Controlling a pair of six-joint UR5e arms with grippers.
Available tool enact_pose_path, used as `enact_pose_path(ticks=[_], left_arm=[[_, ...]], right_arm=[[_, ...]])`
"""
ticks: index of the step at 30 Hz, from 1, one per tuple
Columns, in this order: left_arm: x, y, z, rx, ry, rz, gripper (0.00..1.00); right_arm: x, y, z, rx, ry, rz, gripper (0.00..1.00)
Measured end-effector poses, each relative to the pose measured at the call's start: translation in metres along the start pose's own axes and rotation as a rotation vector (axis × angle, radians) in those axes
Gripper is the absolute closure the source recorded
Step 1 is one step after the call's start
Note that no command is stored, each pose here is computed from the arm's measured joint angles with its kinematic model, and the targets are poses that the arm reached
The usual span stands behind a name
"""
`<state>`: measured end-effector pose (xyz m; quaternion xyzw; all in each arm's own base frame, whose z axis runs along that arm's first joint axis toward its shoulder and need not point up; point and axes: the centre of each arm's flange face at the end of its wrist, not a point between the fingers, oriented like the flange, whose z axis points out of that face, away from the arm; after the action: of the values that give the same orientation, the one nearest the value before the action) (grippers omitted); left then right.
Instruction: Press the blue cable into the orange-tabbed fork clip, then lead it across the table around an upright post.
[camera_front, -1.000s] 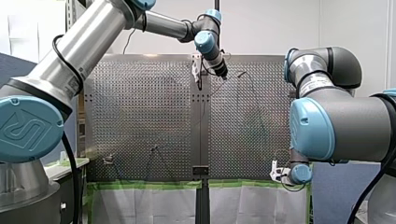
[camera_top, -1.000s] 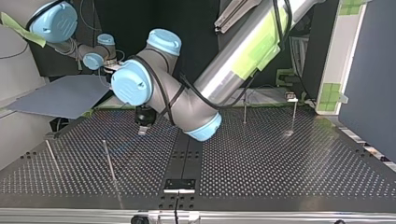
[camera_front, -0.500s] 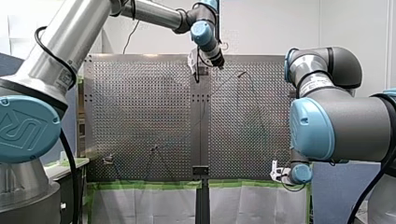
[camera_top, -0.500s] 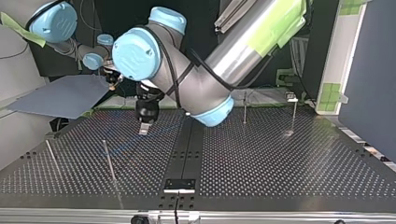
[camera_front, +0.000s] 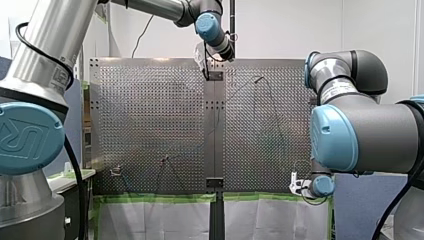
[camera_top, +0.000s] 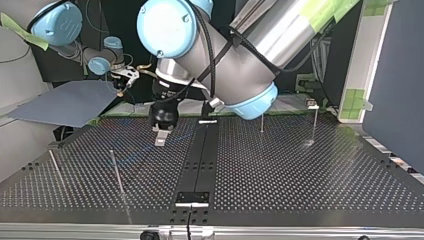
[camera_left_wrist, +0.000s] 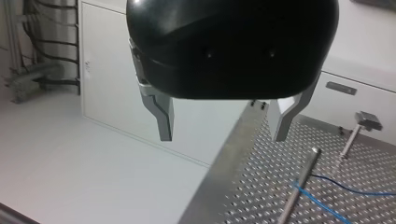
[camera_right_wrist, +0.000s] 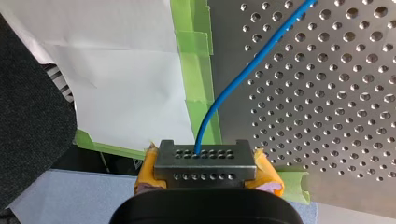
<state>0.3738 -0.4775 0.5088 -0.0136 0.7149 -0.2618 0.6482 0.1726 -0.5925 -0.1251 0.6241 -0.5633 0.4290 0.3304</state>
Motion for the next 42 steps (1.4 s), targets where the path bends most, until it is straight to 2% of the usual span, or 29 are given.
enact_pose_path(ticks=[8, 23, 29, 38, 42], left_arm=[[-0.014, 0.0, -0.02, 0.052, -0.047, -0.021, 0.0], [-0.039, 0.007, -0.062, 0.097, -0.165, -0.04, 0.0], [-0.026, 0.016, -0.063, 0.091, -0.18, -0.05, 0.0], [0.007, 0.029, -0.062, 0.114, -0.17, -0.123, 0.0], [0.021, 0.036, -0.062, 0.118, -0.168, -0.139, 0.0]], right_arm=[[0.0, 0.0, 0.0, 0.002, -0.001, -0.003, 1.0], [0.001, -0.001, -0.001, 0.004, -0.006, -0.02, 1.0], [0.001, -0.002, -0.001, 0.005, -0.006, -0.022, 1.0], [0.002, -0.002, -0.001, 0.005, -0.005, -0.022, 1.0], [0.002, -0.002, -0.001, 0.005, -0.005, -0.022, 1.0]])
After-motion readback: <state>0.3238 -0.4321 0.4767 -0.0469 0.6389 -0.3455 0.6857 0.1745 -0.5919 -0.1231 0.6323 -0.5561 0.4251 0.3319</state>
